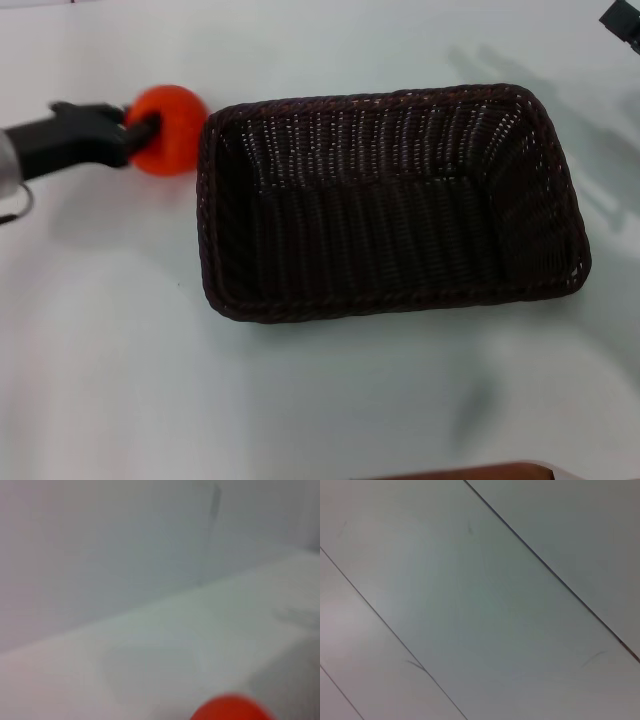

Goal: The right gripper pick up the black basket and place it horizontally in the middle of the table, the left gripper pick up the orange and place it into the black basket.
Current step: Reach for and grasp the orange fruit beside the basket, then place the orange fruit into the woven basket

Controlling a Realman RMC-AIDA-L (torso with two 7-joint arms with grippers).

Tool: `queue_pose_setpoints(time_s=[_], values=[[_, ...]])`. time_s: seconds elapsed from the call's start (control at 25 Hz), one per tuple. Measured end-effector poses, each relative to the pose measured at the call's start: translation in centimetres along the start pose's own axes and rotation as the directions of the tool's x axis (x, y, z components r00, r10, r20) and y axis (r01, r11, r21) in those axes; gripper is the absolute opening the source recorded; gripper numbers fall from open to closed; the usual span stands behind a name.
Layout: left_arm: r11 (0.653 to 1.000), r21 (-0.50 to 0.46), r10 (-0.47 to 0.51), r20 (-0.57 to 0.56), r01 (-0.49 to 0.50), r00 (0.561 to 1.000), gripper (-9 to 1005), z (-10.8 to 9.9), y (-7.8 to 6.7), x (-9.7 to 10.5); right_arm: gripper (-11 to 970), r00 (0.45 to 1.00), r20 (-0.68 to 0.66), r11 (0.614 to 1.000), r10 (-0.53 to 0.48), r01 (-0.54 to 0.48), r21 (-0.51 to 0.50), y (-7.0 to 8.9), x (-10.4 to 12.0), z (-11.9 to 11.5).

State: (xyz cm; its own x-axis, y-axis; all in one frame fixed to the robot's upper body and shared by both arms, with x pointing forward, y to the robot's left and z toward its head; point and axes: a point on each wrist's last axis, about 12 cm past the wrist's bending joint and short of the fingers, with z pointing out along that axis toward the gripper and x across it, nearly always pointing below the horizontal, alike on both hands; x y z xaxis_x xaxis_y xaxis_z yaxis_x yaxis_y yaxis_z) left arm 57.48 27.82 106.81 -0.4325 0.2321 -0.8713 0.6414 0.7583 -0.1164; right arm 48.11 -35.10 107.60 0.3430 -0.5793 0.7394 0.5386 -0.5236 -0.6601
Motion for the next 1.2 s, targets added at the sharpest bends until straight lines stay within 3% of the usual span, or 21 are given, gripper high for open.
queue_pose_setpoints(time_s=[0.16,0.24,0.36,0.56,0.76,1.04,1.2], values=[[0.998,-0.004,-0.066,0.118,0.067,0.991,247,-2.9,1.4,-0.7,643,1.0,-0.006,1.0,0.006,-0.006,0.004,0.0,0.1,0.1],[0.997,0.015,-0.078,0.171,0.076,0.982,224,-4.1,1.4,-1.0,643,1.0,-0.007,1.0,0.005,-0.005,0.008,0.0,0.2,0.2],[0.996,0.081,-0.07,0.295,0.048,0.953,187,-6.3,0.4,-1.8,643,1.0,-0.009,1.0,0.002,-0.001,0.015,-0.1,0.4,0.4],[0.974,0.221,-0.059,0.428,-0.041,0.902,146,-7.6,-2.2,-1.9,643,1.0,-0.013,0.999,-0.005,0.006,0.033,-0.2,0.8,1.1],[0.936,0.344,-0.102,0.469,-0.075,0.877,103,-6.3,-4.7,-0.9,643,1.0,-0.011,0.999,-0.007,0.007,0.044,-0.2,0.8,1.5],[0.891,0.435,-0.098,0.461,-0.128,0.882,75,-3.1,-7.6,0.7,643,1.0,-0.012,0.999,0.006,-0.005,0.051,-0.3,0.5,1.8],[0.911,0.399,-0.112,0.482,-0.104,0.869,83,-2.5,-7.9,1.9,642,1.0,-0.015,0.999,0.009,-0.009,0.053,-0.3,0.3,1.8]])
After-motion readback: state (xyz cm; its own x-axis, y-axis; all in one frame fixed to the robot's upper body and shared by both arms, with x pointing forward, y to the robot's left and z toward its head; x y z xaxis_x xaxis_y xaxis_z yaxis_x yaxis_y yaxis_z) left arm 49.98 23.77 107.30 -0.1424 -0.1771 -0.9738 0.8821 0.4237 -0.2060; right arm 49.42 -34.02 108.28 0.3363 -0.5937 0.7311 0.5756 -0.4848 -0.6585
